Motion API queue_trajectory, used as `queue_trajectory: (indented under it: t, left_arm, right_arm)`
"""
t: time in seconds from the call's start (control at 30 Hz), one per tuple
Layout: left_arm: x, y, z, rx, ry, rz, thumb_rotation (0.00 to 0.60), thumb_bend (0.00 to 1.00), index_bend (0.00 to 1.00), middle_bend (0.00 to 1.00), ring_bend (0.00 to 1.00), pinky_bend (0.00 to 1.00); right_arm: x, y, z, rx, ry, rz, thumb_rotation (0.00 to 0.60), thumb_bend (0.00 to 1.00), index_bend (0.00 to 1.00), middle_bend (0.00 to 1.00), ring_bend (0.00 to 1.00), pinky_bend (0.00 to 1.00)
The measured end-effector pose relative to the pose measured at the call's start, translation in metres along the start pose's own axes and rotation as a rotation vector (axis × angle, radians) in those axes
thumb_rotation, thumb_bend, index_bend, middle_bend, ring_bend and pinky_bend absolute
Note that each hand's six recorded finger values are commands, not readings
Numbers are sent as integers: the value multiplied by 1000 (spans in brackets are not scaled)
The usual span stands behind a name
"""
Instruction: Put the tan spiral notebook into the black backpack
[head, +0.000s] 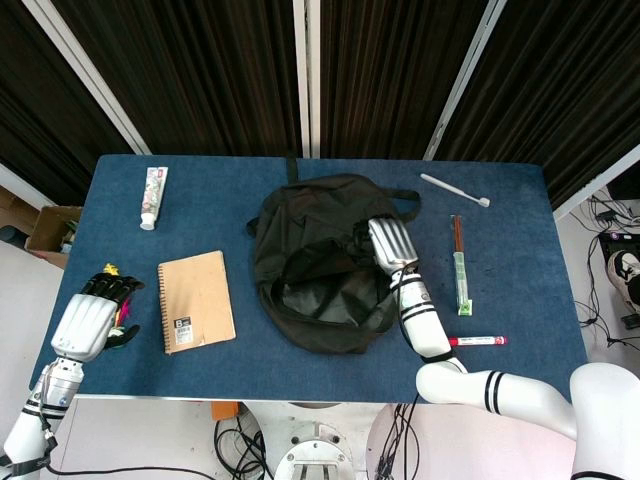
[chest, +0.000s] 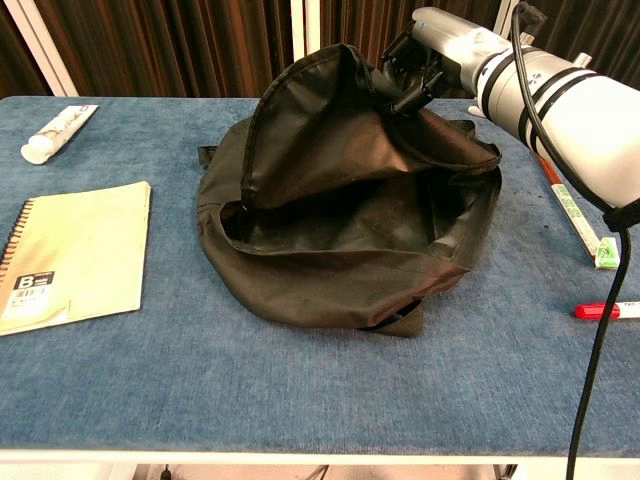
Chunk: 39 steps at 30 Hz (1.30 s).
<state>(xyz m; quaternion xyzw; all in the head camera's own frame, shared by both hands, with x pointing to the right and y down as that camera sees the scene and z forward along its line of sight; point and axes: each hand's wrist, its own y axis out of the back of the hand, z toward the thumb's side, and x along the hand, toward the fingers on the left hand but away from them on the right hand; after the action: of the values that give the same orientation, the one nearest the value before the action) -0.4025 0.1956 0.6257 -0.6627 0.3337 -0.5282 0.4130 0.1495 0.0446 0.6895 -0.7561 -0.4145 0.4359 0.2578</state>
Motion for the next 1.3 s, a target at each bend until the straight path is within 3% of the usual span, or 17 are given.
queue_trajectory:
  t: [0.23, 0.67, 1.0, 1.3]
  left_arm:
    - [19, -22, -5, 20, -35, -60, 600, 179, 271, 266, 232, 206]
    - [70, -67, -14, 154, -111, -113, 600, 145, 194, 190, 174, 194]
    - [76, -76, -23, 286, -157, -154, 600, 136, 187, 186, 169, 189]
    - [84, -82, -2, 176, -210, -151, 600, 91, 188, 186, 169, 189]
  right_arm:
    - [-3, 3, -2, 15, -9, -2, 600, 515, 763, 613, 426, 355]
    - [0, 10, -2, 20, -21, -15, 600, 515, 763, 613, 425, 356]
    - [-1, 2, -3, 22, -19, 6, 600, 515, 763, 613, 425, 355]
    - [-1, 4, -6, 11, -28, -4, 600, 515, 764, 613, 425, 354]
